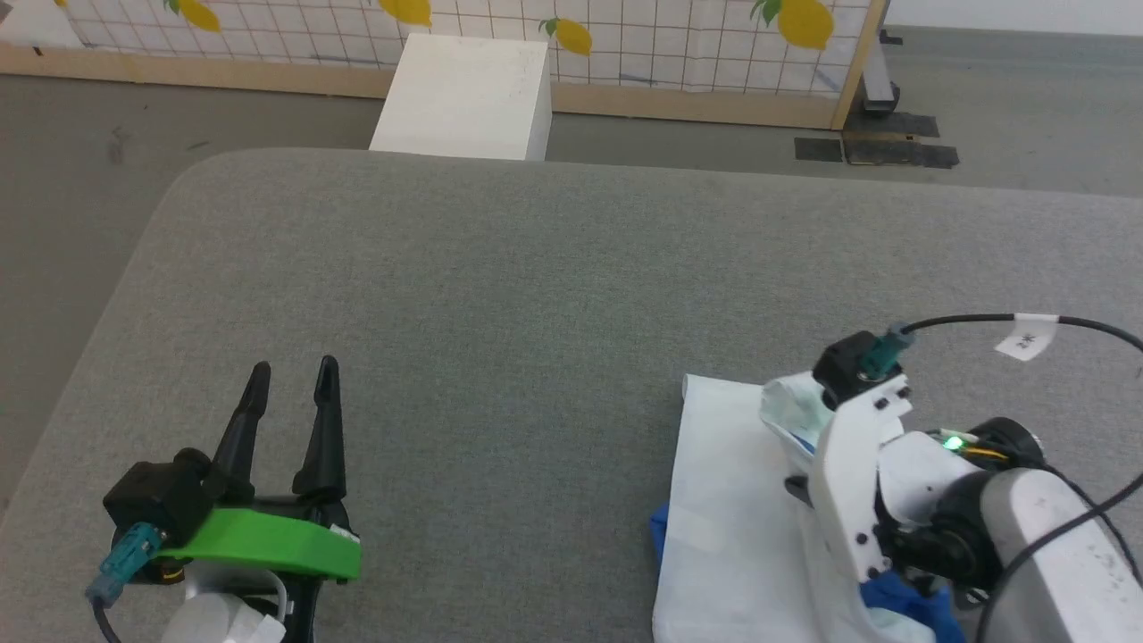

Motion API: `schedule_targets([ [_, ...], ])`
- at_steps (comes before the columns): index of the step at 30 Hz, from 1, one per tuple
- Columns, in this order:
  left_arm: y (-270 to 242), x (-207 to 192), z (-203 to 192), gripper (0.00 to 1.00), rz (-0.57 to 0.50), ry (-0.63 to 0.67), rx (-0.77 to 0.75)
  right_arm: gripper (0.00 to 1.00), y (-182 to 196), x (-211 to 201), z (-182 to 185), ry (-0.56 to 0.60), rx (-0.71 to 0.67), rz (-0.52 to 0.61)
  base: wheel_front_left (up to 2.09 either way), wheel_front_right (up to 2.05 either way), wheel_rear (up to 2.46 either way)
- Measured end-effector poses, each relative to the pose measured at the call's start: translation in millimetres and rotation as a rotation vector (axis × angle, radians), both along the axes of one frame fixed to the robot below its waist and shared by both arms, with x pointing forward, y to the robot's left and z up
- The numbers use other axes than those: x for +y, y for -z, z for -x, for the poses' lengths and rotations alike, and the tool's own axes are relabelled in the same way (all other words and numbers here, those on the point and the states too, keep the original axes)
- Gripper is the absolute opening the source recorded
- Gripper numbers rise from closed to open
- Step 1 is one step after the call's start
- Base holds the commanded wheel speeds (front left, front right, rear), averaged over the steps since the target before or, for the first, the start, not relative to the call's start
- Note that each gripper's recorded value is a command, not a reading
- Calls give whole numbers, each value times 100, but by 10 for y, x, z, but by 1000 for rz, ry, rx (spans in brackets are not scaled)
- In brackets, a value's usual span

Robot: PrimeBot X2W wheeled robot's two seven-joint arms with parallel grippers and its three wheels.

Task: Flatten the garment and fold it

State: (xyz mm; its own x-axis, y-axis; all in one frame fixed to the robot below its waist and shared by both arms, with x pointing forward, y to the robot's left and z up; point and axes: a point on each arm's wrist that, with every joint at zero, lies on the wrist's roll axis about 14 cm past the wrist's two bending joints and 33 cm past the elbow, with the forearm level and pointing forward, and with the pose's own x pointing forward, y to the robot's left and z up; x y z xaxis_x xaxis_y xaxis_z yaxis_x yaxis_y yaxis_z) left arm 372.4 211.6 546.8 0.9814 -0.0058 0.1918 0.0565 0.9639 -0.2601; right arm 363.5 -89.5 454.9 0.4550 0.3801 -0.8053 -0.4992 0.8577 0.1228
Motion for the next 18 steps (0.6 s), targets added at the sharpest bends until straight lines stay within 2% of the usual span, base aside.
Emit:
schedule_targets([
  [5,47,33,12,100,2,-10,14,0,104,226,-106,7,0,-52,0,0,0],
  [16,129,51,-3,100,13,-18,38,0,450,365,-79,22,73,-47,0,0,0],
  [17,134,47,-6,100,13,-17,39,5,449,375,-90,24,68,-51,0,0,0],
  [18,136,45,-8,100,14,-16,40,90,437,390,-105,26,59,-60,0,0,0],
])
